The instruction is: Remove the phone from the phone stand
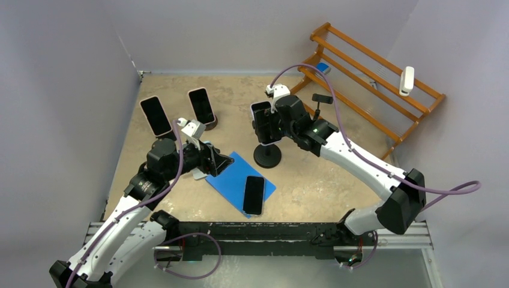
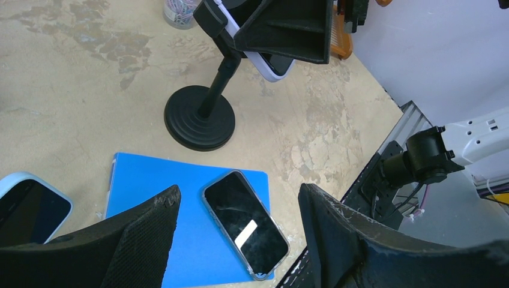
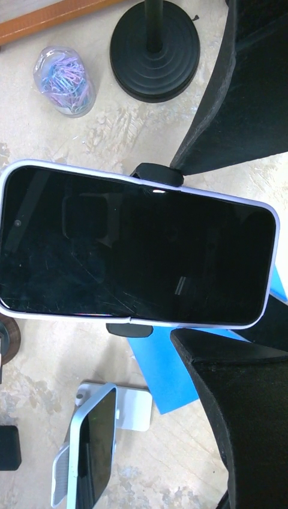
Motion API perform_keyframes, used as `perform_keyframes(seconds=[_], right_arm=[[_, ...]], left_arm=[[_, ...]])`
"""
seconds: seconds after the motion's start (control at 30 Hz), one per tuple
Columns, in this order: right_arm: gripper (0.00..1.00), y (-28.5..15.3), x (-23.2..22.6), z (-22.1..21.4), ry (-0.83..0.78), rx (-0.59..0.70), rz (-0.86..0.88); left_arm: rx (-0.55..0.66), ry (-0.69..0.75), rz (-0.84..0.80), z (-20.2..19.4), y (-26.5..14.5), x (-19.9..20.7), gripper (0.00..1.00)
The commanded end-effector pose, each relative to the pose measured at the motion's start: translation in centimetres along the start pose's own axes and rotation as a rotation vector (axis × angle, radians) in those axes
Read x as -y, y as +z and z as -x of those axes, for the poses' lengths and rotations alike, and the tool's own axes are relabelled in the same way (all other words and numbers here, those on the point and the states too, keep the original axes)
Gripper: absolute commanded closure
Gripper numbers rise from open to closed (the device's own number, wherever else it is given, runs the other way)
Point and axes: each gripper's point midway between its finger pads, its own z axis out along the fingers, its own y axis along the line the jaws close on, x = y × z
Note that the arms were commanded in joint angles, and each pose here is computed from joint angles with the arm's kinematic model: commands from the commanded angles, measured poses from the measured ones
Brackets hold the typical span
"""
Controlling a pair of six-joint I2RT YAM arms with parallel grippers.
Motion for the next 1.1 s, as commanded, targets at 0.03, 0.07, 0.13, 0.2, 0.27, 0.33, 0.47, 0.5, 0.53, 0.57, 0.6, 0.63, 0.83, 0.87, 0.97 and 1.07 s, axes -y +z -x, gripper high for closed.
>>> perform_keyframes(seconds=[0.03,0.07,0.13,0.2,0.27,0.33,0.47,0.5,0.53,0.57,0.6,0.63,0.83,0.87,0.97,1.07], right_arm=[[0.01,-0.3,-0.5,1.9,-0.003,0.036,0.014],[0.01,-0.3,-0.5,1.8,-0.003,0.034,0.013],[0.01,0.1,-0.4,1.5,-0.01,0.019,0.009],[0.01,0.3,-0.4,1.3,-0.012,0.008,0.008],[0.01,0.5,-0.4,1.1,-0.014,0.002,0.005],[0.01,0.5,0.0,1.1,-0.012,0.005,-0.018],[0.02,0.4,0.9,1.9,-0.012,0.034,-0.069],[0.03,0.4,1.0,1.9,-0.012,0.037,-0.073],[0.05,0.3,1.0,2.0,-0.012,0.04,-0.075],[0.07,0.2,1.0,2.2,-0.013,0.043,-0.077],[0.1,0.2,1.0,2.2,-0.014,0.046,-0.077],[0.13,0.2,1.0,2.2,-0.014,0.048,-0.077],[0.5,0.4,1.3,1.8,-0.015,0.068,-0.078],[0.56,0.5,1.4,1.6,-0.013,0.076,-0.083],[0.68,0.5,1.5,1.3,-0.005,0.119,-0.071],[0.73,0.3,1.4,1.1,0.009,0.178,-0.044]], left_arm=[[0.041,0.021,-0.018,1.1,-0.1,0.5,0.3],[0.04,0.02,-0.018,1.1,-0.1,0.4,0.3],[0.038,0.017,-0.015,1.0,0.0,0.4,0.3],[0.036,0.01,-0.007,1.0,0.2,0.2,0.3],[0.034,0.006,-0.003,1.1,0.3,0.1,0.3],[0.033,0.006,-0.001,1.1,0.3,0.1,0.3],[0.035,0.005,0.006,1.1,0.3,-0.1,0.3],[0.035,0.005,0.007,1.1,0.3,-0.1,0.3],[0.035,0.005,0.008,1.1,0.3,-0.1,0.3],[0.035,0.004,0.009,1.1,0.3,-0.1,0.3],[0.035,0.004,0.012,1.1,0.3,-0.2,0.3],[0.037,0.002,0.016,1.1,0.3,-0.2,0.3],[0.092,-0.109,0.016,2.3,0.8,0.1,0.3],[0.111,-0.14,0.004,2.8,1.0,0.3,0.3],[0.184,-0.201,-0.046,4.3,2.0,0.9,0.29],[0.229,-0.218,-0.105,5.2,3.3,1.3,0.29]])
